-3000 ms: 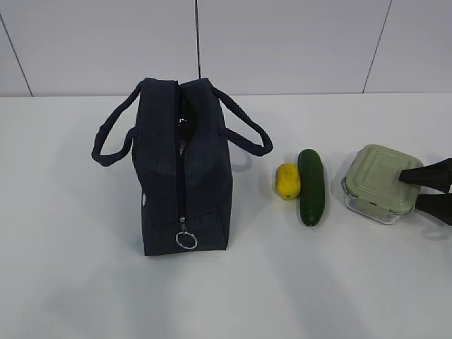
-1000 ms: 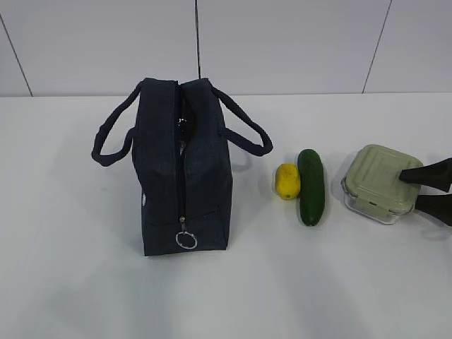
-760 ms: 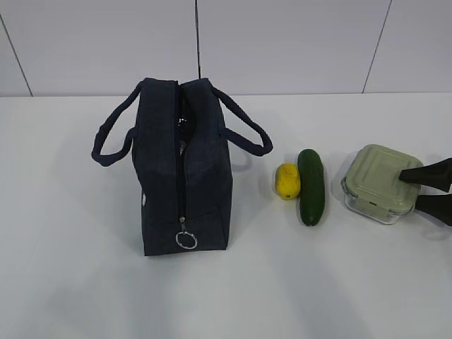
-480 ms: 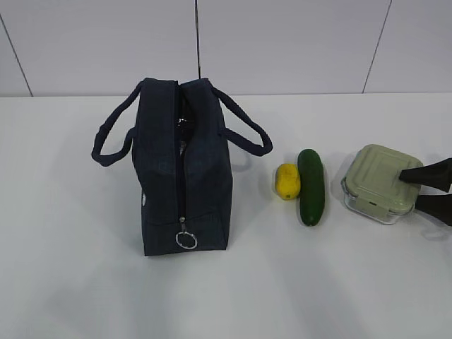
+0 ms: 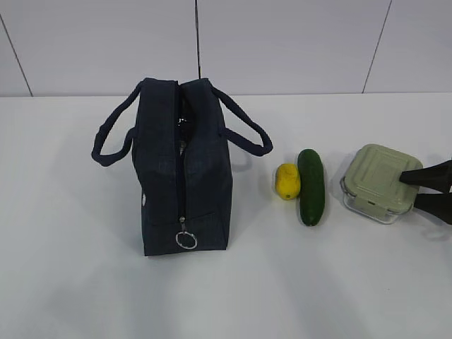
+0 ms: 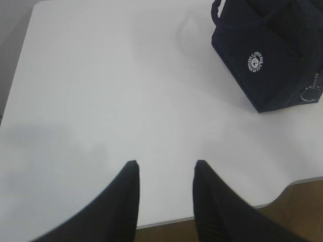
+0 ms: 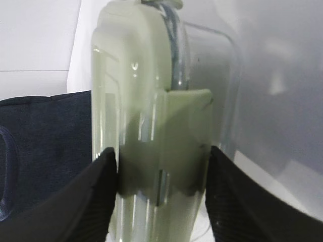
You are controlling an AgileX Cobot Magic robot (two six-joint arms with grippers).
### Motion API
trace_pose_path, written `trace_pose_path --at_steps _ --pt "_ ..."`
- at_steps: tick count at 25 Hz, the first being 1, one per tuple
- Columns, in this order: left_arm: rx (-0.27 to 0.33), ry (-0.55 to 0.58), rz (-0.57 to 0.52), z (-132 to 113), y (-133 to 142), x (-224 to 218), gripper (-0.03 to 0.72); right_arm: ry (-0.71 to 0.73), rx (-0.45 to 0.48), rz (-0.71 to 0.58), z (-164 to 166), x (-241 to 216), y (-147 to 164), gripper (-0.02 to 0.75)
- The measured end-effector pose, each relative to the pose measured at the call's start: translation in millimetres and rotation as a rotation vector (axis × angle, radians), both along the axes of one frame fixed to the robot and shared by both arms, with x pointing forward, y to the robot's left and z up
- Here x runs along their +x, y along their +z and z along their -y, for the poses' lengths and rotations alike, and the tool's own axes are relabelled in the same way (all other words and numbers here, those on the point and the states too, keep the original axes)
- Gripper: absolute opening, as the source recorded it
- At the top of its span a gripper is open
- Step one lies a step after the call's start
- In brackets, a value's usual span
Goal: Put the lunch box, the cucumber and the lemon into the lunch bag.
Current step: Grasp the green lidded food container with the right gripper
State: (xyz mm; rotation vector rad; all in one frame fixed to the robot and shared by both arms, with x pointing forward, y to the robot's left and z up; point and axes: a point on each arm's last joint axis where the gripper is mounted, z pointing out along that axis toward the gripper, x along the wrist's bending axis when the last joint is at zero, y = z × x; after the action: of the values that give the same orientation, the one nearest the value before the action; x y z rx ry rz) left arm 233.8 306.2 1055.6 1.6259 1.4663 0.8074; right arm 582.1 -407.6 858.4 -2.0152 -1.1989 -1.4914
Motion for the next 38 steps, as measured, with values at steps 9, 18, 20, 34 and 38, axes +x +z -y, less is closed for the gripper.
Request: trace_pose_path --at_steps 9,18,20,34,38 --pt "0.000 0.000 0.000 0.0 0.0 0.0 0.255 -0.001 0.001 -0.002 0.0 0.0 -0.1 0.409" --pt "0.000 0.000 0.000 0.0 0.0 0.0 0.255 -0.003 0.003 -0.004 0.0 0.0 -0.1 0.389" --pt "0.000 0.000 0.000 0.0 0.0 0.0 0.255 -0.003 0.003 -0.004 0.0 0.0 -0.1 0.389" --pt "0.000 0.000 0.000 0.0 0.0 0.0 0.255 -0.003 0.003 -0.004 0.0 0.0 -0.1 0.388" --pt "0.000 0.000 0.000 0.0 0.0 0.0 0.255 -0.003 0.003 -0.004 0.0 0.0 -0.1 0.387"
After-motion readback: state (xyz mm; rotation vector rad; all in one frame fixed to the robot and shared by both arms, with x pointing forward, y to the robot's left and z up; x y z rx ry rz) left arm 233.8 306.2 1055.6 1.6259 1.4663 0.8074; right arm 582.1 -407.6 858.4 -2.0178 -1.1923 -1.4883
